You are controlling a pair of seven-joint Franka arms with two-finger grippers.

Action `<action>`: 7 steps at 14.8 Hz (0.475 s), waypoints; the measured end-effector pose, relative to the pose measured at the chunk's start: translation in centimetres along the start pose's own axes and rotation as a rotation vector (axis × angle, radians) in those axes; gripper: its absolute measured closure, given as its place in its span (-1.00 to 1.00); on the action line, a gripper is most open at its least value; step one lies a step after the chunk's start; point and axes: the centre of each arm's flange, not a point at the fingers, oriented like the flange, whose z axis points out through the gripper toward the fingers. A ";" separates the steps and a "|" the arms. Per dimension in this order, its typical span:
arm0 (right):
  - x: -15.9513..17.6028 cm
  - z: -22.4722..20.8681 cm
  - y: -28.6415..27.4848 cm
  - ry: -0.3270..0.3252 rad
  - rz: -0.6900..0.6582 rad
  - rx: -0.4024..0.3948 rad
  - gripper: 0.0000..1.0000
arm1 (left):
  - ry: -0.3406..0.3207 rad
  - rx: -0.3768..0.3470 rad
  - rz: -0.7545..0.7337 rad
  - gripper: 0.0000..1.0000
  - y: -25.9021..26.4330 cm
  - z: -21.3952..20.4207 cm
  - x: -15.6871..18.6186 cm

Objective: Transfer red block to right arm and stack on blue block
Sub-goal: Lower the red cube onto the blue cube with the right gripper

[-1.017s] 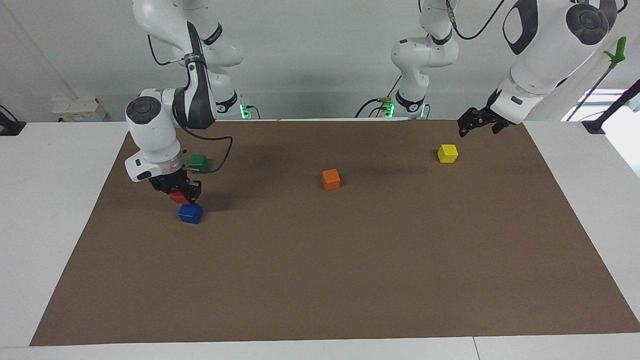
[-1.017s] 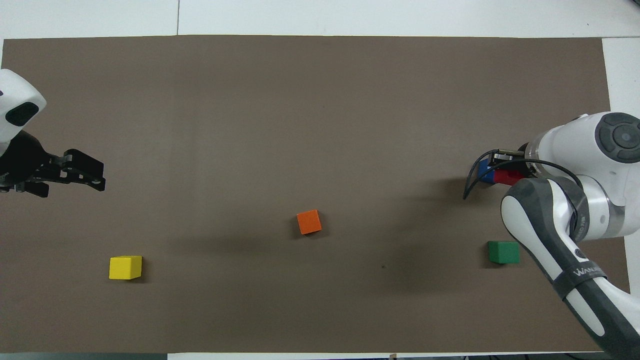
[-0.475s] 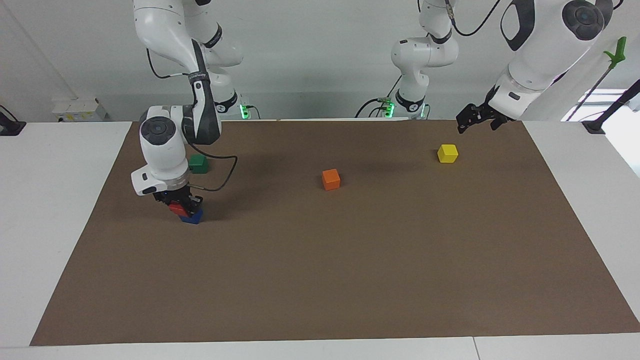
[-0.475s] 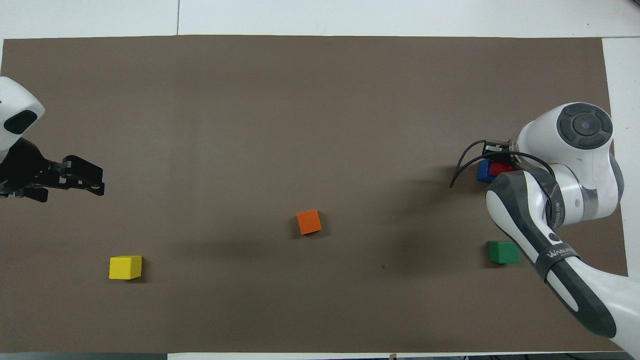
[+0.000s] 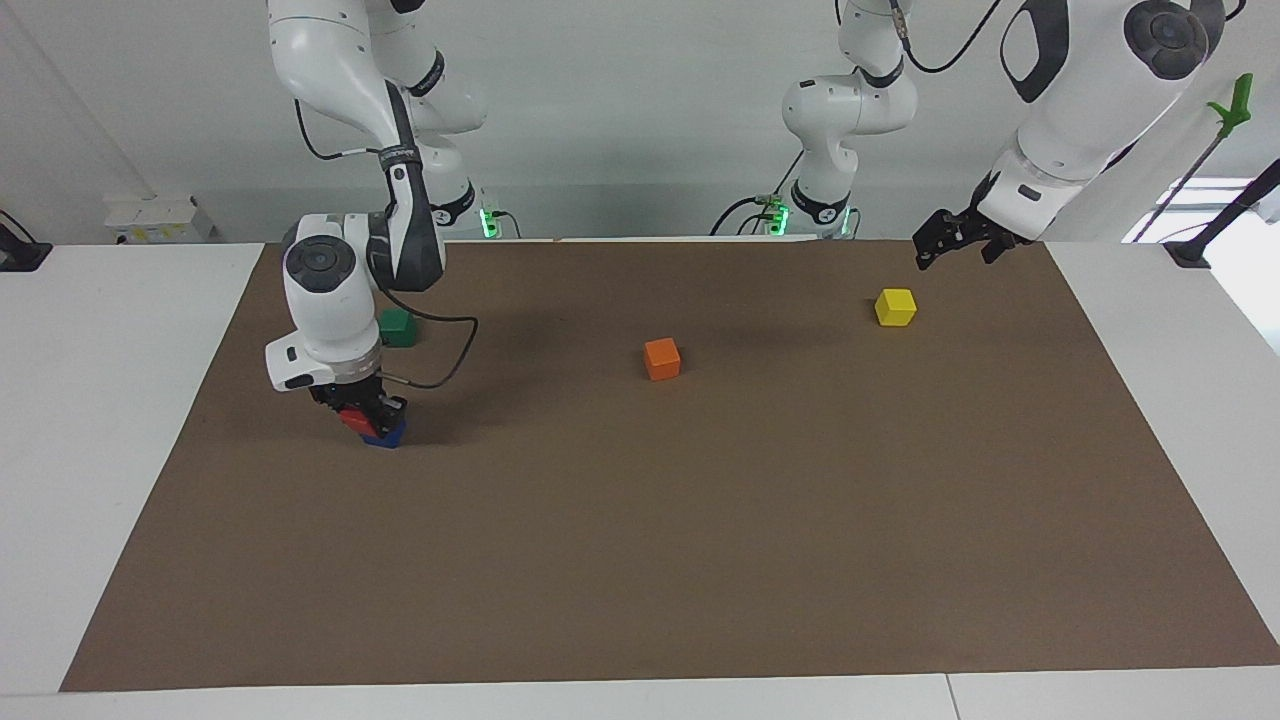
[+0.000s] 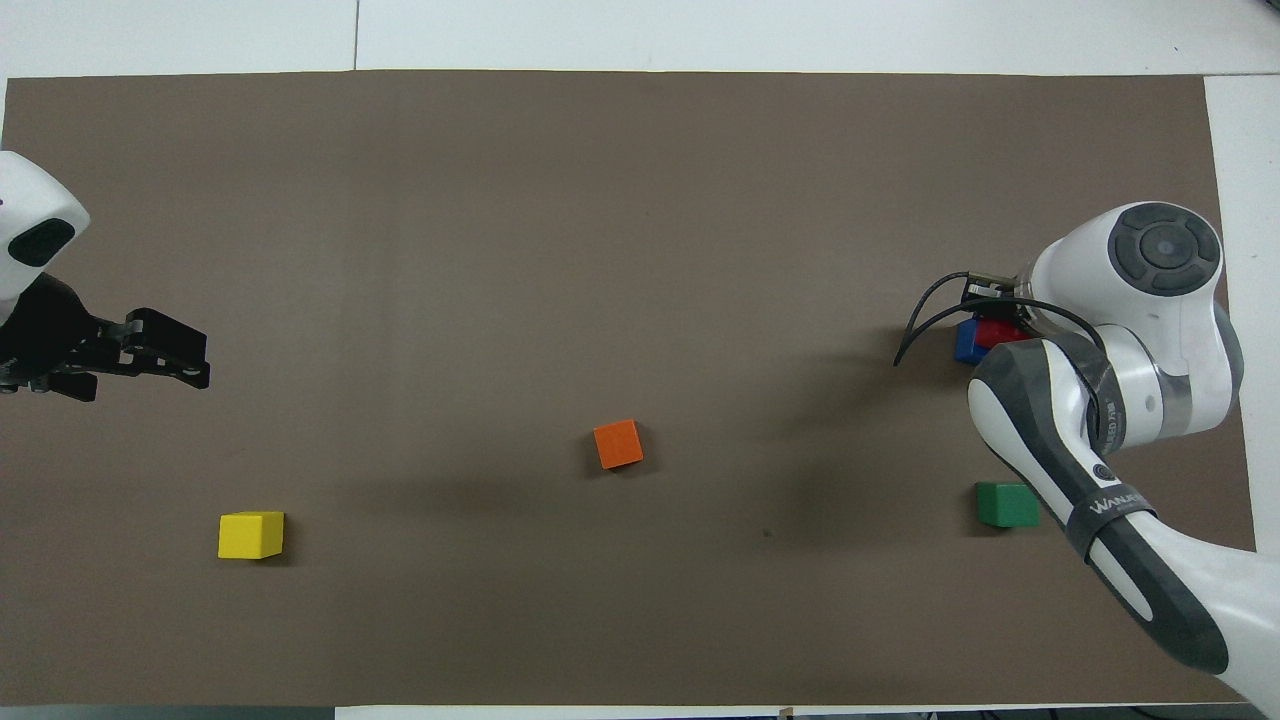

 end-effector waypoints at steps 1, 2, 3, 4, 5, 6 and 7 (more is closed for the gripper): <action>0.0 0.1 0.0 -0.002 0.006 -0.001 -0.17 | 0.001 0.000 0.000 -1.00 0.0 0.0 0.0; 0.0 0.2 0.0 -0.003 0.016 -0.001 -0.17 | 0.002 0.000 0.000 -1.00 0.0 0.0 0.0; 0.0 0.2 0.0 -0.003 0.022 -0.001 -0.17 | 0.003 0.000 0.000 -1.00 0.0 0.0 0.1; 0.0 0.2 0.0 -0.003 0.026 -0.002 -0.17 | 0.004 -0.001 0.000 -1.00 0.0 0.0 0.1; 0.0 0.2 0.1 -0.004 0.028 -0.002 -0.17 | 0.007 -0.002 0.000 -1.00 0.0 0.0 0.1; 0.1 0.3 0.2 -0.004 0.030 -0.002 -0.17 | 0.012 -0.003 0.000 -1.00 0.0 0.0 0.2; 0.1 0.3 0.3 -0.004 0.031 -0.002 -0.18 | 0.021 -0.004 0.000 -1.00 0.0 -0.1 0.3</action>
